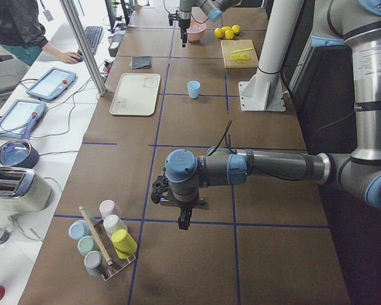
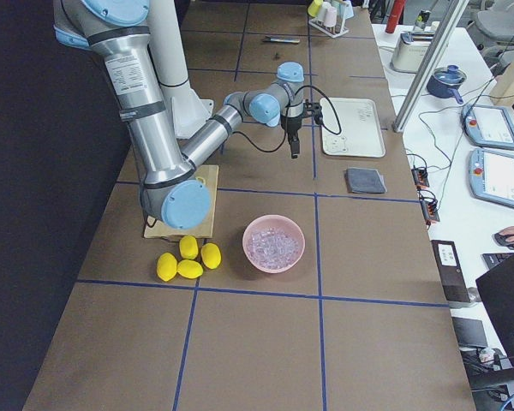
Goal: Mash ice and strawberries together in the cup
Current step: 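Move the empty right gripper back over the pink ice bowl, then grasp another ice cube from the pink bowl with the right gripper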
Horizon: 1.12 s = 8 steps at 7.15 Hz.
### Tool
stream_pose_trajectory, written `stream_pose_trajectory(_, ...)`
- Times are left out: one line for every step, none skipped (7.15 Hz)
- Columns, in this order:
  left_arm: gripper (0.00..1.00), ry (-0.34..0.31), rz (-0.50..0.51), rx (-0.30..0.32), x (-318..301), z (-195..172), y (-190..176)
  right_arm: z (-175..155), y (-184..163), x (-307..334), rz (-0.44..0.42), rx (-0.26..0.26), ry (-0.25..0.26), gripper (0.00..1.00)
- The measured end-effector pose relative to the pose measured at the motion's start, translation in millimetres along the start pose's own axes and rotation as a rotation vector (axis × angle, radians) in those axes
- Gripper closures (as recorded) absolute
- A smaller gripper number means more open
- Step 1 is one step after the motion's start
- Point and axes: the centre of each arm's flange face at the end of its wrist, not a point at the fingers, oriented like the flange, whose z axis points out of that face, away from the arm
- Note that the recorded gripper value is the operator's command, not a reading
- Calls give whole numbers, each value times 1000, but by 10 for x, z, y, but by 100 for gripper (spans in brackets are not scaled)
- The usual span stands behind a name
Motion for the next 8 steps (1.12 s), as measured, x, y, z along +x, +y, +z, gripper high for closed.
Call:
stream_pose_trajectory(0,0,1,1,4,-4,-2,-55,134,530,-38,-25,3,1)
stream_pose_trajectory(0,0,2,2,9,-9,-4,-76,291,1060,-73,-40,-4,1)
stream_pose_trajectory(0,0,3,3,12,-13,-7,-25,530,1583,-107,-45,-12,1)
stream_pose_trajectory(0,0,3,3,15,-15,-9,66,800,2035,-138,-48,-18,2)
stream_pose_trajectory(0,0,4,4,18,-18,-10,203,1029,2394,-164,-47,-24,2)
stream_pose_trajectory(0,0,5,4,20,-20,-11,388,1178,2669,-186,-39,-29,3)
stream_pose_trajectory(0,0,6,4,20,-20,-10,579,1271,2879,-201,-28,-34,6)
stream_pose_trajectory(0,0,6,4,21,-20,-9,695,1321,2994,-208,-21,-37,10)
